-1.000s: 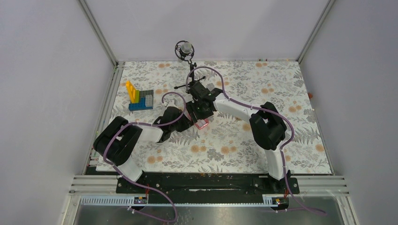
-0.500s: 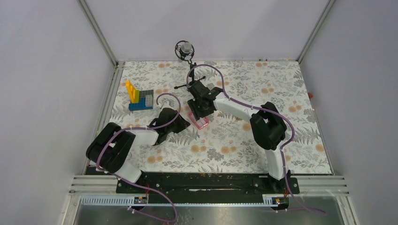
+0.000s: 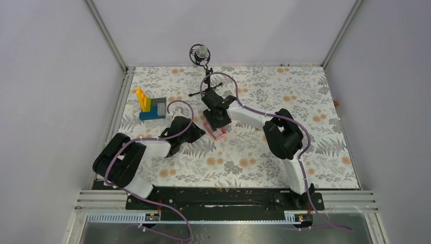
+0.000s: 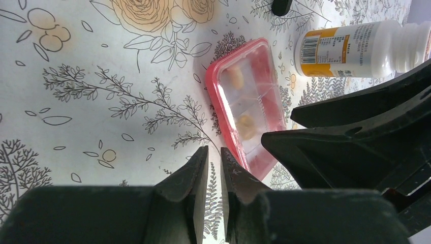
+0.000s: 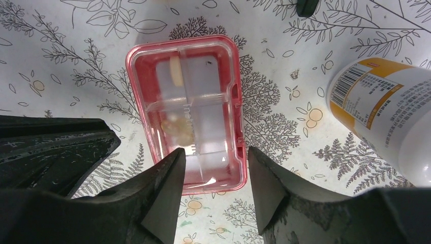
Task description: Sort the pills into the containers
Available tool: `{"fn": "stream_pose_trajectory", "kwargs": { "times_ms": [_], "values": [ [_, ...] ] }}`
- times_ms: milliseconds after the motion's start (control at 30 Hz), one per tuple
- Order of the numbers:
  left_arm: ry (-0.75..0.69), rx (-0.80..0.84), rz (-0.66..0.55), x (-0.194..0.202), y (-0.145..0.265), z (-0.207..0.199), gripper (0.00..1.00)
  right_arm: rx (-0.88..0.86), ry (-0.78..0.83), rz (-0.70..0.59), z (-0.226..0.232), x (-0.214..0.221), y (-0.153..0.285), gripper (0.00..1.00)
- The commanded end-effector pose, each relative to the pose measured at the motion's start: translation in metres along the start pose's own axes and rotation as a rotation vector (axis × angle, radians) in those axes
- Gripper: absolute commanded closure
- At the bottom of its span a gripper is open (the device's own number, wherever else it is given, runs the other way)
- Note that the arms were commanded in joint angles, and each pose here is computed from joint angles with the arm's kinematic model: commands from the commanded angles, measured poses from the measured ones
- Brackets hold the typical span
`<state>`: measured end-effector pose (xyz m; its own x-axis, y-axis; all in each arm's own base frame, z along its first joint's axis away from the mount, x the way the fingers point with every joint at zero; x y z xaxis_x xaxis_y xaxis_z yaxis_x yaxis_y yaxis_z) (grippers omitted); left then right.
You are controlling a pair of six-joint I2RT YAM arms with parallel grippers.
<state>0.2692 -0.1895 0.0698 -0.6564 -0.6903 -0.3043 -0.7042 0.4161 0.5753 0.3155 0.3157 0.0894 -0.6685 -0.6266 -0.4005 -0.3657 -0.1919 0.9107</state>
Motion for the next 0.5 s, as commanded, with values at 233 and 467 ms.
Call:
{"fn": "stream_pose_trajectory", "kwargs": {
  "times_ms": [233, 467],
  "values": [
    [-0.046, 0.052, -0.115, -0.026, 0.016, -0.024, 0.75, 0.058, -0.020, -0.087, -0.015, -0.030, 0.045, 0.42],
    [-0.218, 0.070, -0.274, -0.061, 0.068, -0.055, 0.13, 0.130, -0.192, -0.223, -0.063, -0.037, 0.132, 0.41]
  ]
}}
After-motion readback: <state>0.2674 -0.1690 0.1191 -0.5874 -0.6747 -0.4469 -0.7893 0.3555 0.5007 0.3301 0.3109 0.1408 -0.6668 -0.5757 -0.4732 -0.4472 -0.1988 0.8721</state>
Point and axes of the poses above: each gripper's point midway between its finger pads, its own y axis back along the fingers, its own z axis along the line the jaws close on, x = y × z, the point moved 6 cm from there along y, back along the fingers, and after that the axes turned 11 degrees about y, right-handed, at the moved point
